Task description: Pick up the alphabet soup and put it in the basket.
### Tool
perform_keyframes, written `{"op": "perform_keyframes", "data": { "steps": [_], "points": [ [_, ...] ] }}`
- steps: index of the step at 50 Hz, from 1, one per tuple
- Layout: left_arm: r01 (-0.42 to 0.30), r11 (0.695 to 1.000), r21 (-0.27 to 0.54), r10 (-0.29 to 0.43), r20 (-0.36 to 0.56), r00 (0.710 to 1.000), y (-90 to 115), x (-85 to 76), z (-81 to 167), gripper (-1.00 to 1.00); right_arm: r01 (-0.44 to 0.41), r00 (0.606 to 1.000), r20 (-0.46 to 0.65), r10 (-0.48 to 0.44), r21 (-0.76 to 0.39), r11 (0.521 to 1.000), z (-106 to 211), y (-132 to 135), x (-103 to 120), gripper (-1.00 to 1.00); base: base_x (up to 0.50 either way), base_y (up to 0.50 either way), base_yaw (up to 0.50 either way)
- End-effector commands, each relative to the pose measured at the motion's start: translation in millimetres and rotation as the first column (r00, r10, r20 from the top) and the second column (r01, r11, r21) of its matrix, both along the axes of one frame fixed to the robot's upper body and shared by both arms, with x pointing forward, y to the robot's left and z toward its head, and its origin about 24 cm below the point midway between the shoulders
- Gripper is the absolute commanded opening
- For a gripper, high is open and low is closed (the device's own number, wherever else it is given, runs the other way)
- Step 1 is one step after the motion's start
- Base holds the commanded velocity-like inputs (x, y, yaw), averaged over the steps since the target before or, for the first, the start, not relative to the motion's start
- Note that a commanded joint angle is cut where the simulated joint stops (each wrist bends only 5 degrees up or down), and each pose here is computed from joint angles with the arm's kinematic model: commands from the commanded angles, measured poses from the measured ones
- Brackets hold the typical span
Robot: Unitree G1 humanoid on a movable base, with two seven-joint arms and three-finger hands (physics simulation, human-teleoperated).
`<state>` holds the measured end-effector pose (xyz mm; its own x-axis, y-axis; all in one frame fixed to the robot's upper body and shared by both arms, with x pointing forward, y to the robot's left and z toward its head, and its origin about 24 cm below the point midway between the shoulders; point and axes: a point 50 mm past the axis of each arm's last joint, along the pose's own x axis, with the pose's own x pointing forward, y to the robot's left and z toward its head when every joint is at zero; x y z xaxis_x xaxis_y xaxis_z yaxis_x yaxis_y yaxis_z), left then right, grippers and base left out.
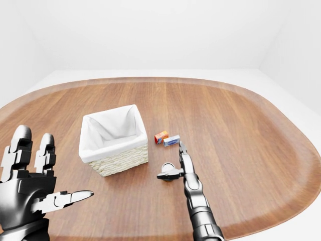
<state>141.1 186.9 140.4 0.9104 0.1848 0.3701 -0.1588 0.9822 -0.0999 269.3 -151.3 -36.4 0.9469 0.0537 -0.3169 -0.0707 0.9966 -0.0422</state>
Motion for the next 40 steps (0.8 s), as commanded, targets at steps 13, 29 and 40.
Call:
{"op": "perform_keyframes", "data": {
  "steps": [13,29,40],
  "points": [
    [0.007,1.000,-0.003,-0.007,-0.010,1.000,0.3,3.0,-1.9,1.00,-0.026,0.963,-0.270,0.015,-0.038,0.999,-45.5,7.0,-6.9,1.00,0.00,0.00,0.00],
    [0.021,1.000,0.004,-0.021,0.005,1.000,-2.9,-4.9,1.7,1.00,-0.047,0.948,-0.317,0.030,-0.046,0.998,-52.1,10.7,-9.5,1.00,0.00,0.00,0.00],
    [0.028,1.000,0.003,-0.028,0.015,0.999,-3.5,-8.2,3.7,1.00,-0.035,0.923,-0.386,0.010,-0.057,0.998,-54.4,7.0,-2.5,1.00,0.00,0.00,0.00]
  ]
}}
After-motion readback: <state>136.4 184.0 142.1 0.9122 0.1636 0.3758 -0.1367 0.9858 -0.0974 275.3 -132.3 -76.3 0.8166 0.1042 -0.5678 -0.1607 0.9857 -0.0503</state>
